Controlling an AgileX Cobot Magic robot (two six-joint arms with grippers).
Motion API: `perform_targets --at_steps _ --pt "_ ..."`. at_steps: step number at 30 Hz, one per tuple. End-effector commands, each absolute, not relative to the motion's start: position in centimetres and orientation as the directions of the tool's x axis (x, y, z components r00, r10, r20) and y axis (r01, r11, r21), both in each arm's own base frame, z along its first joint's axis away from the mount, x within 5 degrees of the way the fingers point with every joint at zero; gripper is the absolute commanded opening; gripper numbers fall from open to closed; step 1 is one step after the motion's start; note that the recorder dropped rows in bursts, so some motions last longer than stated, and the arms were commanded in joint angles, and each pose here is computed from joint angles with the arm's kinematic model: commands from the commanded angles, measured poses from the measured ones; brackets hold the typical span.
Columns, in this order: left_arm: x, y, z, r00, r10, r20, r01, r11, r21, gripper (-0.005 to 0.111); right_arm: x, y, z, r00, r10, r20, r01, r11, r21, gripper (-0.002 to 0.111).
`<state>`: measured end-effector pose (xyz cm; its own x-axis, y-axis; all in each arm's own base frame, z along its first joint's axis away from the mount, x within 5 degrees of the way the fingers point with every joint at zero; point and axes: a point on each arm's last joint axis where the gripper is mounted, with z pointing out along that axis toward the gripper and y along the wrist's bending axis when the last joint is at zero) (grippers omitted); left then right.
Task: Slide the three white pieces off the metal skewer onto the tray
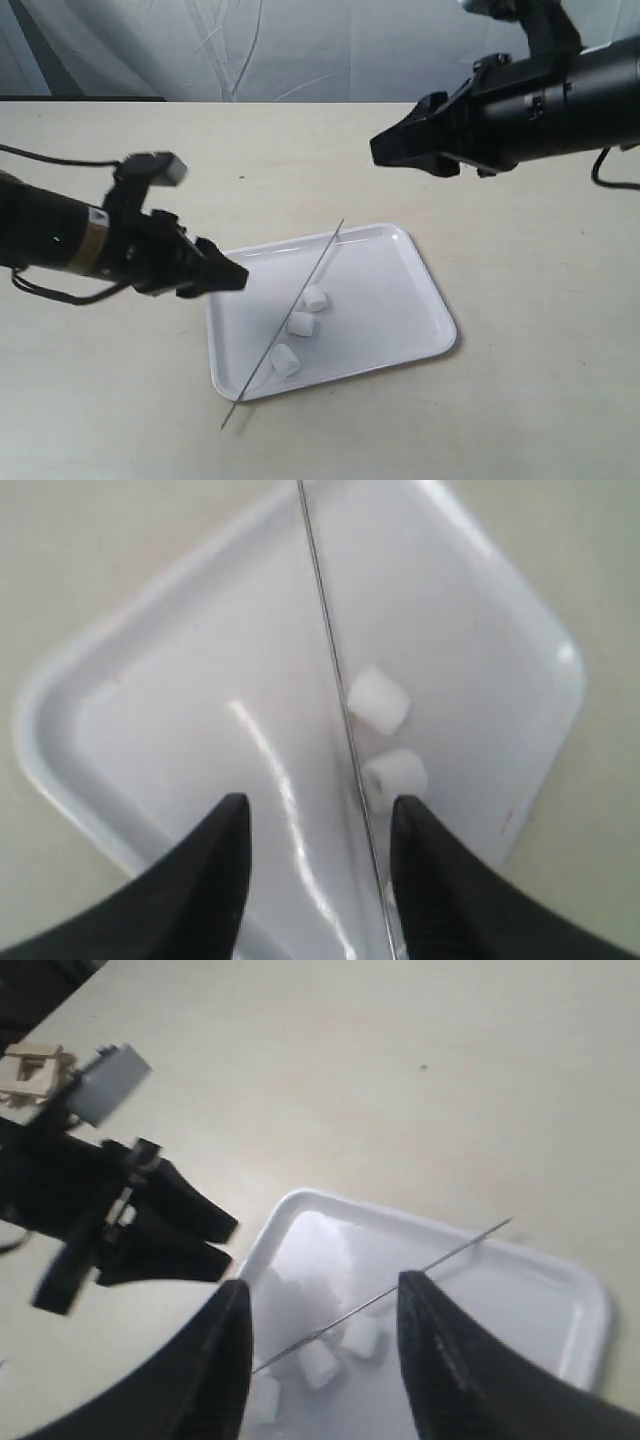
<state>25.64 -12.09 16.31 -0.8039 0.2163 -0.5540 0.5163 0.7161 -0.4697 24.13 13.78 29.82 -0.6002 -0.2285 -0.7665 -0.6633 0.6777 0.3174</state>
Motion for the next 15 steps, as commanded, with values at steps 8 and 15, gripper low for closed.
perform_targets --at_steps 8,15 --pt "19.6 -2.6 32.7 -0.288 0.023 -0.957 0.497 0.858 -0.129 0.043 18.3 8.4 42.7 -0.113 -0.196 -0.974 -0.525 0.844 -0.109 0.045" --pt "10.2 -2.0 38.3 0.148 0.126 -0.981 0.241 0.958 0.159 0.042 12.8 5.6 44.4 0.104 -0.058 -0.993 -0.423 0.901 -0.097 0.045"
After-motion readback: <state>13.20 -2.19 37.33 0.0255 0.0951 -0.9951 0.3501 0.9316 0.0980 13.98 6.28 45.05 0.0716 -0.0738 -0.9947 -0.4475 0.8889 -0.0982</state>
